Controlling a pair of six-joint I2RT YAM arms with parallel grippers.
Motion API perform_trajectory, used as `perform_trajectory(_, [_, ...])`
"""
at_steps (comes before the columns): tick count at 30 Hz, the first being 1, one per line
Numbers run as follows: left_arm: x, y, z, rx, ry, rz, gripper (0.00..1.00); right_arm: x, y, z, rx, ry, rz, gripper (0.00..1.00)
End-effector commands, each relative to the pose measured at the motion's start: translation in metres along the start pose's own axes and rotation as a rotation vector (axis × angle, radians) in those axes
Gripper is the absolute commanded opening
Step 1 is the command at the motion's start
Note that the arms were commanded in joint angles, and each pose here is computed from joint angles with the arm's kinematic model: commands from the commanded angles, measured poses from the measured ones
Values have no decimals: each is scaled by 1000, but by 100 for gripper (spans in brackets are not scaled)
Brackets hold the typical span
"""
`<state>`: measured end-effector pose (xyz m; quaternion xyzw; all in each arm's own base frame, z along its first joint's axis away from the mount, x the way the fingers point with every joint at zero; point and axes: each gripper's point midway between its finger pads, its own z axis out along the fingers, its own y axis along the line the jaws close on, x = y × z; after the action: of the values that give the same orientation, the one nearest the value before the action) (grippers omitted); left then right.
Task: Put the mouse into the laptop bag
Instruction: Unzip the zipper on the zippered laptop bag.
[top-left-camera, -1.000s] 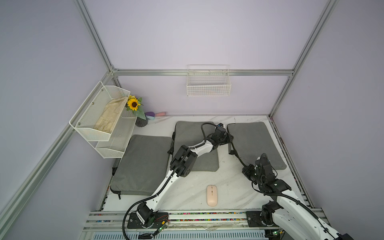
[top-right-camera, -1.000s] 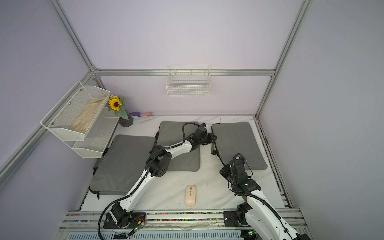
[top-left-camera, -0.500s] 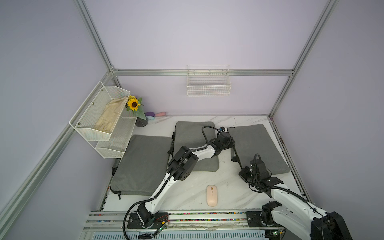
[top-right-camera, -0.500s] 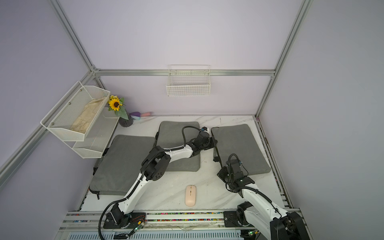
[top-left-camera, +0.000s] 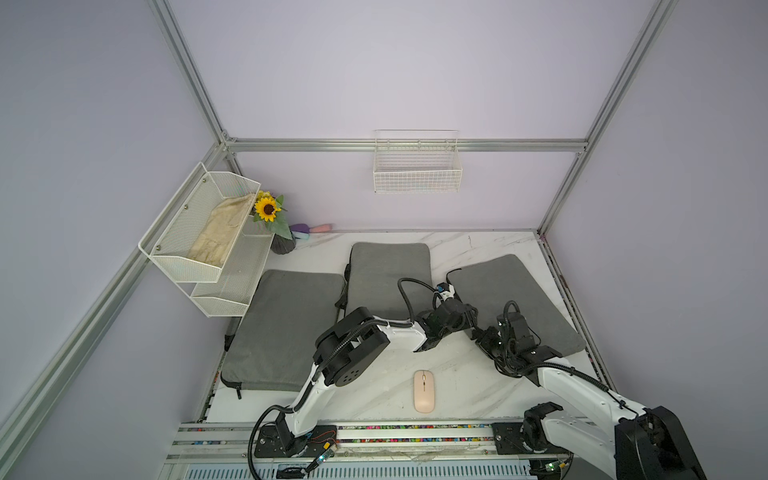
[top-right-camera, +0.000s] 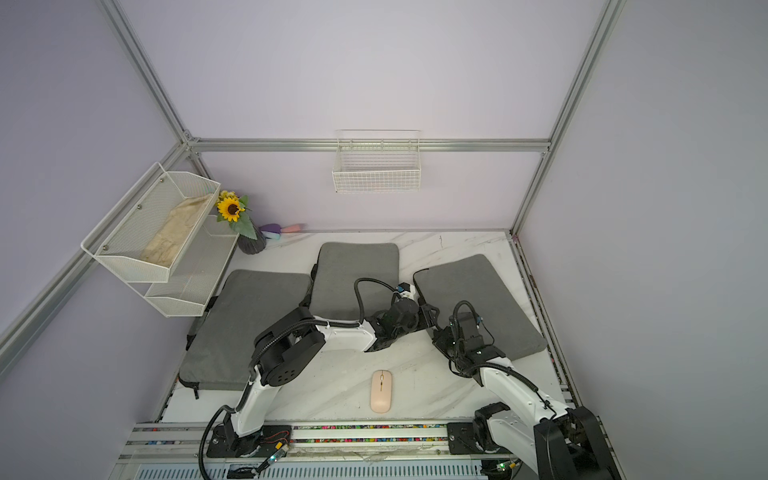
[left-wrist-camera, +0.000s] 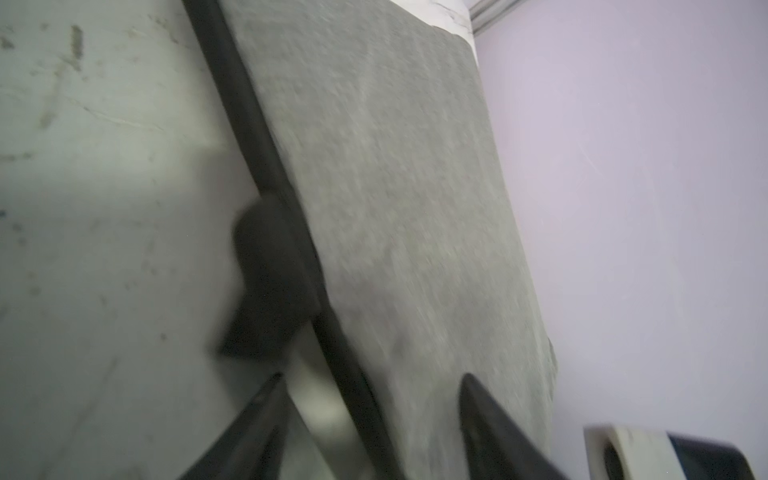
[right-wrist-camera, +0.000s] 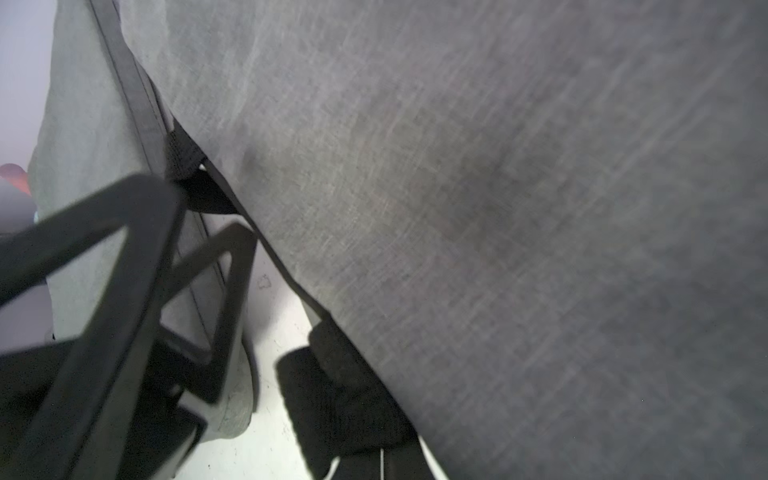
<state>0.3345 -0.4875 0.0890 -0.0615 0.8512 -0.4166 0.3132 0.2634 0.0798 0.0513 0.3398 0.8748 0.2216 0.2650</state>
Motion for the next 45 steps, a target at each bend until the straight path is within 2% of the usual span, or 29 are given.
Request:
perform_trajectory(1, [-35,-18,-24,32,-117,17,82,-27,5,-9,-14,-122,44,0])
perform_trajectory(6, [-68,0,-18,-2,-111,11,85,-37,-12,-24,27,-184,94,0])
perform_trajectory(9, [-95,21,-2,-51,-101,7,86,-37,-16,-33,24,-196,115,0])
perform_trajectory(12, [-120,36,23,-95,-76,20,86,-36,-13,-37,1,-193,119,0])
perform_trajectory(16, [-140,45,61,-35,-34,9,86,-32,-11,-36,-9,-168,117,0])
perform_trajectory(22, [-137,39,102,38,2,-2,89,-28,-9,-33,-13,-142,97,0])
perform_trajectory(30, [-115,66,126,-49,49,-62,89,-29,-2,-34,-40,-136,82,0])
perform_trajectory(31, [-112,67,127,-55,51,-67,87,-28,-1,-33,-45,-131,80,0])
perform_trajectory(32, [-110,71,128,-59,56,-73,79,-26,0,-32,-56,-122,78,0])
perform_trajectory(33, [-109,72,129,-60,59,-79,66,-25,2,-30,-68,-115,75,0])
perform_trajectory(34, [-108,72,130,-57,64,-84,44,-24,4,-28,-82,-108,72,0])
perform_trajectory(35, [-106,72,130,-54,71,-91,27,-24,9,-27,-101,-104,54,0])
perform_trajectory(38, [-103,65,125,-52,73,-93,1,-13,26,-16,-170,-36,-3,0])
perform_trajectory(45, [-82,30,96,-43,31,-17,0,11,52,18,-209,49,-79,0])
